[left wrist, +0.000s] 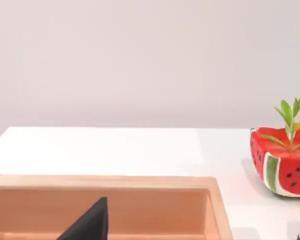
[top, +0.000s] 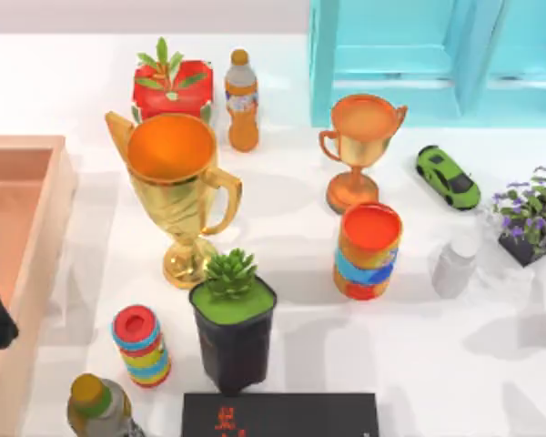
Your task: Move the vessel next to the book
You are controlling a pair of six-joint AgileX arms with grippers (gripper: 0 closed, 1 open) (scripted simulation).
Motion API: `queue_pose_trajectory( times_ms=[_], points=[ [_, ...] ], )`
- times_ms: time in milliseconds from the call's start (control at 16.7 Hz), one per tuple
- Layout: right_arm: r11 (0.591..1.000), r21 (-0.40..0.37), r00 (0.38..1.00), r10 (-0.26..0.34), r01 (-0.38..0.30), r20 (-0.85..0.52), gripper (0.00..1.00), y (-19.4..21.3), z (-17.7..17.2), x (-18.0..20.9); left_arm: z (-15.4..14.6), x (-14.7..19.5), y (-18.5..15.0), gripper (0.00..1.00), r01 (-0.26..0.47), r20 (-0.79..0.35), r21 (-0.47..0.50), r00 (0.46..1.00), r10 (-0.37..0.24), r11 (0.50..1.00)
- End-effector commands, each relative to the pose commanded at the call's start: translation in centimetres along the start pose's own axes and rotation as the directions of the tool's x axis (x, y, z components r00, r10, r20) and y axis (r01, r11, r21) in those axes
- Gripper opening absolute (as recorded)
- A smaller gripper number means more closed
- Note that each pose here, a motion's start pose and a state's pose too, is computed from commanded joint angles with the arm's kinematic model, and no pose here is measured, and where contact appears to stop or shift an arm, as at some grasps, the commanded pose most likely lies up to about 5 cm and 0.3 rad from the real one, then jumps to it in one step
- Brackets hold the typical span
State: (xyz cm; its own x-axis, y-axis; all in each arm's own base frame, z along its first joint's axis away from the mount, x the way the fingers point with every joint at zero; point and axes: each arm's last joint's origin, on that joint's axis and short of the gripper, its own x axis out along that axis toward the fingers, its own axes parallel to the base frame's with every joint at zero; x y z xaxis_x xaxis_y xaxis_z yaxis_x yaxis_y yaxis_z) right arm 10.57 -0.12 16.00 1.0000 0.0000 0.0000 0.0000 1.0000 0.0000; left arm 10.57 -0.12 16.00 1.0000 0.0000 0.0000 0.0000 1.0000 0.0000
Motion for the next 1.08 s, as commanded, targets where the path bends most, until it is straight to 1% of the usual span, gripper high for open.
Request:
queue_pose_trajectory(
  times_ms=[180, 300, 360, 480, 600, 720, 780, 840, 960, 1020, 1080],
  points=[
    [1.0, -0.009, 1.0, -0.003, 0.003, -0.013, 1.0, 0.0, -0.1, 0.0, 0.0, 0.0, 0.0, 1.0, 0.0, 0.0, 0.0, 1.0, 0.0, 1.0],
    [0.998, -0.052, 0.997, -0.021, 0.017, -0.069, 1.0, -0.3, 0.0, 0.1, 0.0, 0.0, 0.0, 1.0, 0.0, 0.0, 0.0, 1.0, 0.0, 1.0],
    [0.995, -0.093, 0.993, -0.041, 0.031, -0.113, 1.0, -0.5, 0.2, 0.2, 0.0, 0.0, 0.0, 1.0, 0.0, 0.0, 0.0, 1.0, 0.0, 1.0],
    [0.979, -0.197, 0.97, -0.102, 0.058, -0.221, 1.0, -1.2, 0.9, 0.4, 0.0, 0.0, 0.0, 1.0, 0.0, 0.0, 0.0, 1.0, 0.0, 1.0],
    [0.942, -0.33, 0.922, -0.182, 0.064, -0.341, 1.0, -2.1, 2.3, 0.6, 0.0, 0.0, 0.0, 1.0, 0.0, 0.0, 0.0, 1.0, 0.0, 1.0],
    [0.88, -0.474, 0.856, -0.266, 0.028, -0.444, 1.0, -3.3, 4.2, 1.0, 0.0, 0.0, 0.0, 1.0, 0.0, 0.0, 0.0, 1.0, 0.0, 1.0],
    [0.839, -0.544, 0.82, -0.305, -0.009, -0.484, 1.0, -4.0, 5.4, 1.3, 0.0, 0.0, 0.0, 1.0, 0.0, 0.0, 0.0, 1.0, 0.0, 1.0],
    [0.788, -0.613, 0.787, -0.342, -0.058, -0.514, 1.0, -4.6, 6.7, 1.5, 0.0, 0.0, 0.0, 1.0, 0.0, 0.0, 0.0, 1.0, 0.0, 1.0],
    [0.662, -0.725, 0.726, -0.402, -0.191, -0.558, 1.0, -5.9, 9.2, 2.0, 0.0, 0.0, 0.0, 1.0, 0.0, 0.0, 0.0, 1.0, 0.0, 1.0],
    [0.593, -0.76, 0.699, -0.425, -0.265, -0.575, 1.0, -6.5, 10.2, 2.3, 0.0, 0.0, 0.0, 1.0, 0.0, 0.0, 0.0, 1.0, 0.0, 1.0],
    [0.528, -0.779, 0.675, -0.441, -0.339, -0.592, 1.0, -7.1, 11.1, 2.5, 0.0, 0.0, 0.0, 1.0, 0.0, 0.0, 0.0, 1.0, 0.0, 1.0]
  ],
)
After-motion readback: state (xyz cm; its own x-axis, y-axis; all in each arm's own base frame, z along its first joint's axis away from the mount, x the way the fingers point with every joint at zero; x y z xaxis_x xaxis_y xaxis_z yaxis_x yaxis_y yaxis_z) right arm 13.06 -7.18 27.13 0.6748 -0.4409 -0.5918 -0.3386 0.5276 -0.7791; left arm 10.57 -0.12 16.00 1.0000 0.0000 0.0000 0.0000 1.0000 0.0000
